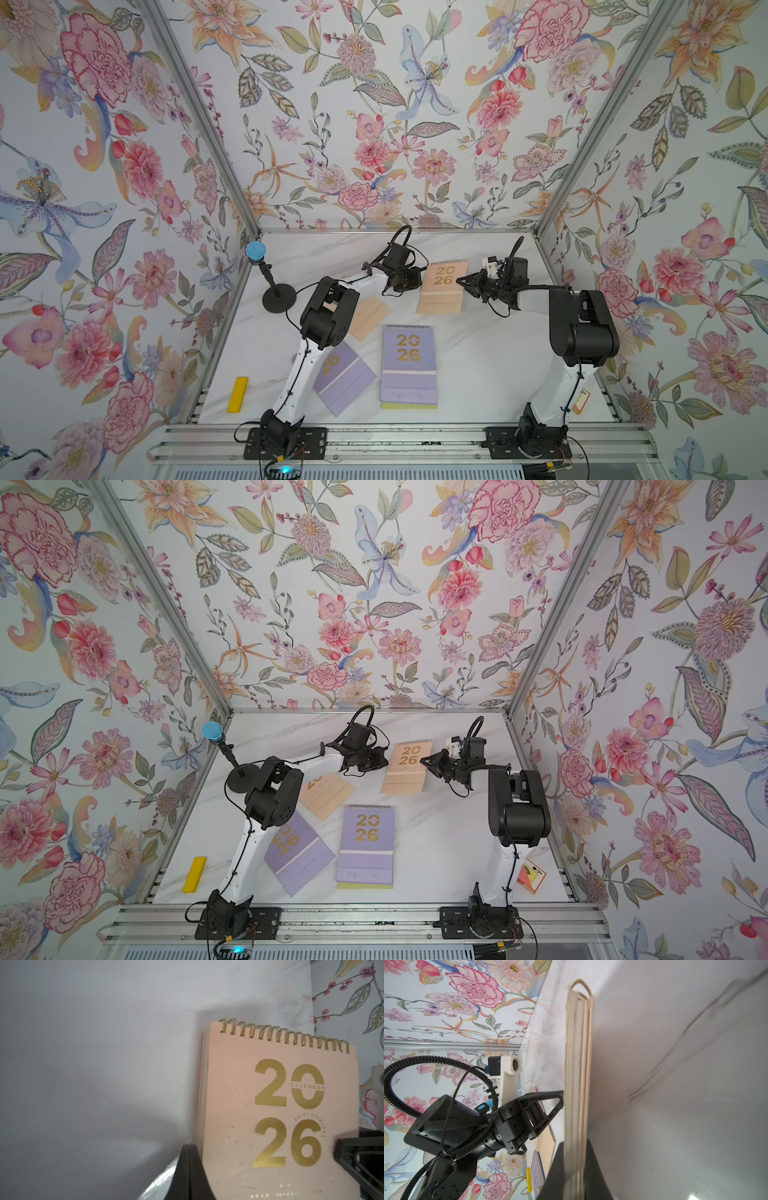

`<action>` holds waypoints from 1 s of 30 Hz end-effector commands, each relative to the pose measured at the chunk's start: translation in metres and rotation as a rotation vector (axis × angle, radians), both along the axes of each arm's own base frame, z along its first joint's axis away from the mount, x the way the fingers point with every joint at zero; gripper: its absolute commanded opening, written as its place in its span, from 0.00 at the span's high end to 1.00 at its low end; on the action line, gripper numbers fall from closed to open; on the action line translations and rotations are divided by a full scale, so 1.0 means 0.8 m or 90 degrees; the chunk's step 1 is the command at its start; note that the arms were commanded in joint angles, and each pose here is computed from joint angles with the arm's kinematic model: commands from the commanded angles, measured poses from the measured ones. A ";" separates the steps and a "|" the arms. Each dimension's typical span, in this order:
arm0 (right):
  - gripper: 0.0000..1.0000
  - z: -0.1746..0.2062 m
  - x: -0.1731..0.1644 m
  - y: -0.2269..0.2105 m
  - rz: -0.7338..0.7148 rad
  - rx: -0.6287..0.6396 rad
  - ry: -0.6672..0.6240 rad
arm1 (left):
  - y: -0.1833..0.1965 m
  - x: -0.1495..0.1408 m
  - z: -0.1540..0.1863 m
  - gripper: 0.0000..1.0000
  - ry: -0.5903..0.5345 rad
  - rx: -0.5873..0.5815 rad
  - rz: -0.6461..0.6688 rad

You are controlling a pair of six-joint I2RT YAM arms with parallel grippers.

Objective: Stack the calendars
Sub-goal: Pick up the calendar at the center of the board, then place the calendar at the calendar.

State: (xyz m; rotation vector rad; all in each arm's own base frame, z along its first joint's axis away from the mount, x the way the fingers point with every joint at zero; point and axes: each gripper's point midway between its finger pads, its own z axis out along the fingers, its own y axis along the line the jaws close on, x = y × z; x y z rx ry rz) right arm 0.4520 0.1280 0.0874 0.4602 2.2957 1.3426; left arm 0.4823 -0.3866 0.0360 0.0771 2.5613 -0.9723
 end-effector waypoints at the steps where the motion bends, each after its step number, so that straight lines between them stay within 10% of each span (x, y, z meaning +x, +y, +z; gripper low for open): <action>1: 0.95 0.047 0.002 -0.012 -0.010 -0.018 -0.063 | 0.003 0.008 0.078 1.00 -0.058 -0.028 0.006; 10: 0.97 0.102 -0.030 -0.036 -0.026 -0.083 -0.082 | 0.073 -0.021 0.147 1.00 -0.104 0.001 0.045; 30: 0.98 0.156 -0.110 0.089 0.071 -0.061 -0.112 | 0.197 -0.163 0.185 1.00 -0.138 -0.004 0.115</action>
